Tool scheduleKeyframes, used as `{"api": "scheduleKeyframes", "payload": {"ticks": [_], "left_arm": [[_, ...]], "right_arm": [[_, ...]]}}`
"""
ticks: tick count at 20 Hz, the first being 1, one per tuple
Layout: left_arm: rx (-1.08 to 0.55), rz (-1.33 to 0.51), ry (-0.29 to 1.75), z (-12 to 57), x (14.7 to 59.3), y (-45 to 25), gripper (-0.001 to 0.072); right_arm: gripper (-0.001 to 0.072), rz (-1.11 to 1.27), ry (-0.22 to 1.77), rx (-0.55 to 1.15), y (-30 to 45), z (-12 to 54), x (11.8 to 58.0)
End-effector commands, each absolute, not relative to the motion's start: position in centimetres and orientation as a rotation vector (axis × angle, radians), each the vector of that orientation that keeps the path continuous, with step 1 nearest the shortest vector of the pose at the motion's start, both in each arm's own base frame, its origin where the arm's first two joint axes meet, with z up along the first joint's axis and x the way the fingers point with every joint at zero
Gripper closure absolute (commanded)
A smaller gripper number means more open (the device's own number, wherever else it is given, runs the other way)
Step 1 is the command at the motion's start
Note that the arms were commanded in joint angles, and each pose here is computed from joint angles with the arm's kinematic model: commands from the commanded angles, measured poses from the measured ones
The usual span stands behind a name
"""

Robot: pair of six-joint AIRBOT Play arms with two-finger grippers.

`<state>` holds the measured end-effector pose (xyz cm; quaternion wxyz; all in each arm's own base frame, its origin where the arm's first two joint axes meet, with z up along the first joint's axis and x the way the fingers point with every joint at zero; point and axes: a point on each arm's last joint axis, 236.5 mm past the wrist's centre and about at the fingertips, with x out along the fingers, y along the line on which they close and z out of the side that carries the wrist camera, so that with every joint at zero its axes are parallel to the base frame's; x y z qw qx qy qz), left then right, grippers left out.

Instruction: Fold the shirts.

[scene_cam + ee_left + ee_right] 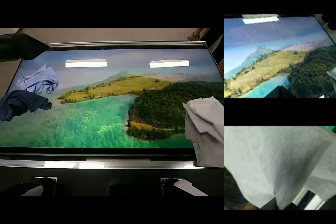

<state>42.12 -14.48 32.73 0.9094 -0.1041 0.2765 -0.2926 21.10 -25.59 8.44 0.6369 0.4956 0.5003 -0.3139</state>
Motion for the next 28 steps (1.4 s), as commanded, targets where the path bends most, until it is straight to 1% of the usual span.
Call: {"api": "scheduleKeyframes", "payload": {"ticks": [1, 3, 4, 5, 6, 7, 8, 10, 12, 13, 14, 15, 16, 17, 18, 19, 20, 21, 22, 23, 24, 25, 26, 28], "left_arm": [[-0.214, -0.604, 0.571, 32.7, 42.1, -14.5, 0.0676], [-0.216, -0.605, 0.571, 32.7, 42.1, -14.6, 0.0676], [-0.217, -0.607, 0.572, 32.7, 42.1, -14.7, 0.0676], [-0.216, -0.61, 0.572, 32.7, 42.0, -14.8, 0.0676], [-0.216, -0.613, 0.572, 32.8, 42.0, -14.9, 0.0676], [-0.215, -0.616, 0.572, 32.8, 41.9, -15.1, 0.0676], [-0.216, -0.618, 0.57, 32.8, 41.9, -15.2, 0.0676], [-0.23, -0.609, 0.545, 33.5, 42.2, -15.1, 0.0676], [-0.234, -0.584, 0.456, 35.7, 43.1, -14.6, 0.0677], [-0.217, -0.549, 0.405, 36.8, 43.8, -13.9, 0.0678], [-0.162, -0.482, 0.372, 37.1, 44.7, -12.8, 0.0679], [-0.101, -0.385, 0.387, 36.1, 45.9, -11.2, 0.0679], [-0.022, -0.256, 0.451, 33.7, 47.0, -9.1, 0.068], [0.067, -0.149, 0.54, 30.7, 47.6, -7.4, 0.0679], [0.161, -0.064, 0.662, 27.0, 47.7, -6.0, 0.0678], [0.214, -0.035, 0.796, 23.2, 47.2, -5.6, 0.0676], [0.217, -0.037, 0.961, 18.8, 45.8, -5.7, 0.0612], [0.199, -0.045, 1.114, 15.0, 43.8, -6.2, 0.0358], [0.165, -0.052, 1.259, 11.3, 41.5, -6.7, 0.0087], [0.142, -0.091, 1.351, 8.5, 39.5, -7.5, 0.003], [0.116, -0.137, 1.396, 5.9, 37.9, -8.5, 0.0035], [0.095, -0.174, 1.388, 4.3, 37.0, -9.3, 0.004], [0.064, -0.176, 1.348, 3.4, 36.4, -9.8, 0.004], [0.001, -0.124, 1.261, 3.4, 36.5, -9.3, 0.0041]], "right_arm": [[0.0658, -0.897, 1.343, 1.13, -23.7, 1.6, 14.6], [0.0656, -0.93, 1.382, 1.16, -21.4, -2.4, 12.9], [0.0639, -0.936, 1.384, 1.168, -20.6, -3.8, 12.5], [0.0467, -0.95, 1.375, 1.179, -20.4, -4.6, 12.3], [0.0156, -0.954, 1.362, 1.173, -20.6, -4.8, 12.5], [0.0001, -0.962, 1.324, 1.149, -21.5, -4.5, 12.9], [0.0018, -0.976, 1.269, 1.117, -23.0, -3.6, 13.6], [0.0019, -0.96, 1.137, 1.009, -26.6, 0.2, 15.8], [0.0018, -0.925, 0.883, 0.833, -31.8, 8.3, 19.8], [0.0018, -0.901, 0.722, 0.759, -33.9, 13.5, 22.1], [0.0019, -0.851, 0.562, 0.677, -34.9, 19.2, 24.8], [0.003, -0.799, 0.458, 0.582, -34.6, 24.0, 27.1], [0.0038, -0.723, 0.399, 0.49, -32.8, 27.6, 30.0], [0.0039, -0.617, 0.399, 0.435, -29.4, 29.1, 33.2], [0.0038, -0.5, 0.437, 0.423, -25.2, 28.9, 36.1], [0.0038, -0.372, 0.54, 0.409, -19.9, 27.1, 38.4], [0.0038, -0.263, 0.656, 0.405, -15.0, 24.5, 40.0], [0.0038, -0.179, 0.798, 0.406, -10.4, 21.2, 40.5], [0.0038, -0.083, 0.976, 0.381, -5.5, 17.1, 40.0], [0.0038, 0.001, 1.155, 0.334, -1.5, 13.2, 38.5], [0.0038, 0.058, 1.296, 0.297, 1.3, 10.1, 36.9], [0.0038, 0.097, 1.389, 0.272, 3.2, 7.9, 35.8], [0.0038, 0.106, 1.426, 0.273, 4.4, 6.5, 35.3], [0.0037, 0.085, 1.407, 0.306, 5.0, 5.8, 35.8]]}}
